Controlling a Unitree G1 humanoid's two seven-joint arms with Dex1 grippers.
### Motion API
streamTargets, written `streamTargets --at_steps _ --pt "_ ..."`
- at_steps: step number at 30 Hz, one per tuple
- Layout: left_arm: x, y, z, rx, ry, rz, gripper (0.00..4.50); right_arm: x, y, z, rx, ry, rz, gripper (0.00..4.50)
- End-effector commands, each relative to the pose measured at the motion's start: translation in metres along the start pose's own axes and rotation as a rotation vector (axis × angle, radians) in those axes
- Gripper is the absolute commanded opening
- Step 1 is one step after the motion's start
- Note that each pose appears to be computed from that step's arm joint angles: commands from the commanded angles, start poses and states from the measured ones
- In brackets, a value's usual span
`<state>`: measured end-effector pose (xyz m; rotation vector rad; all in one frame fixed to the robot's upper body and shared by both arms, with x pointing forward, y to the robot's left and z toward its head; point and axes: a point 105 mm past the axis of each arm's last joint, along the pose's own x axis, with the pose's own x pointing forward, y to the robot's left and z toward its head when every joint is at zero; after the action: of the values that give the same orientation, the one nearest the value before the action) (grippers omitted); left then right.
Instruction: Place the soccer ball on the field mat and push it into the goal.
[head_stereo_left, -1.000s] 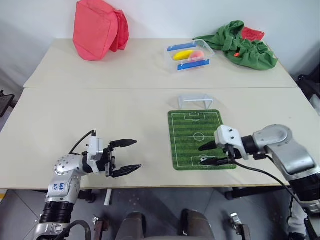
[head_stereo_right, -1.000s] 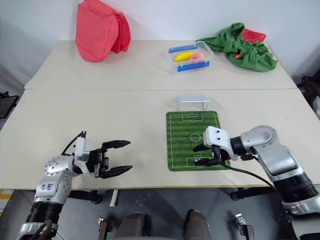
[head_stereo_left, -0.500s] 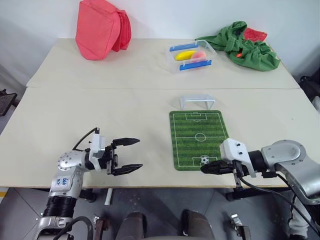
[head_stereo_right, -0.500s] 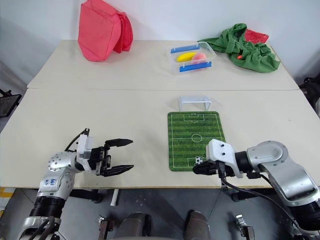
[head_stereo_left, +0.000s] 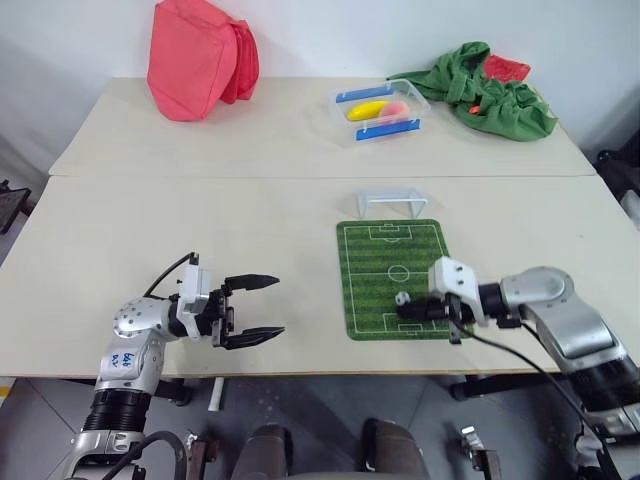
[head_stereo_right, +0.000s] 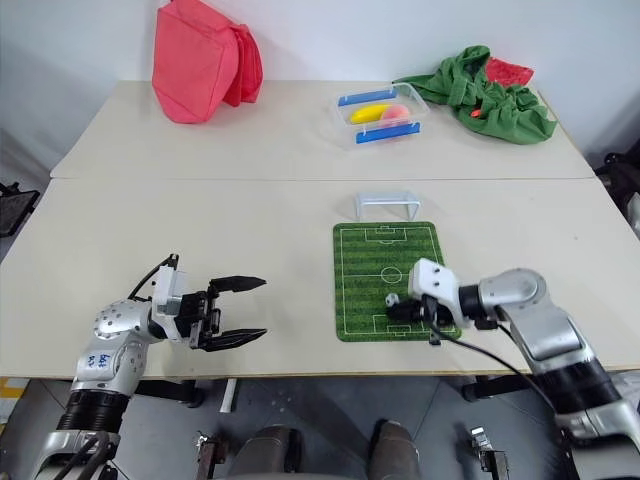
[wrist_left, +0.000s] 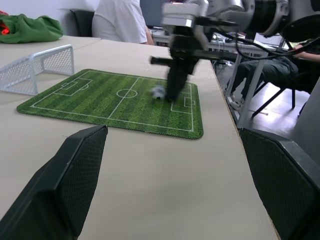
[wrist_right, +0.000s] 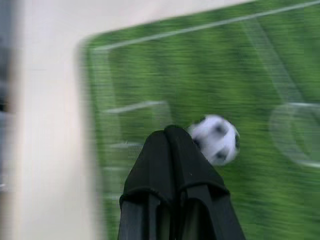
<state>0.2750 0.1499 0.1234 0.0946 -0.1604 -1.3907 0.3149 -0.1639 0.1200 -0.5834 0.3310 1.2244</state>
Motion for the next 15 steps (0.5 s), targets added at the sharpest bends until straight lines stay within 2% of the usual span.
streamTargets --at_steps 1,3,7,13,15 --pt "-0.001 0.006 0.011 0.043 -0.012 0.009 4.50 -0.022 -0.046 0.034 -0.098 -0.077 -0.196 0.05" --pt "-0.001 0.010 0.011 0.053 -0.015 0.020 4.50 -0.035 -0.065 0.050 -0.110 -0.126 -0.289 0.05" --pt "0.000 0.017 0.009 0.061 -0.016 0.037 4.50 -0.048 -0.069 0.056 -0.112 -0.147 -0.352 0.05" --pt "-0.004 0.037 0.014 0.045 -0.053 0.157 4.50 -0.065 -0.060 0.045 -0.073 -0.155 -0.422 0.05" --pt "-0.009 0.048 0.019 0.047 -0.082 0.237 4.50 -0.075 -0.059 0.032 -0.040 -0.170 -0.452 0.05"
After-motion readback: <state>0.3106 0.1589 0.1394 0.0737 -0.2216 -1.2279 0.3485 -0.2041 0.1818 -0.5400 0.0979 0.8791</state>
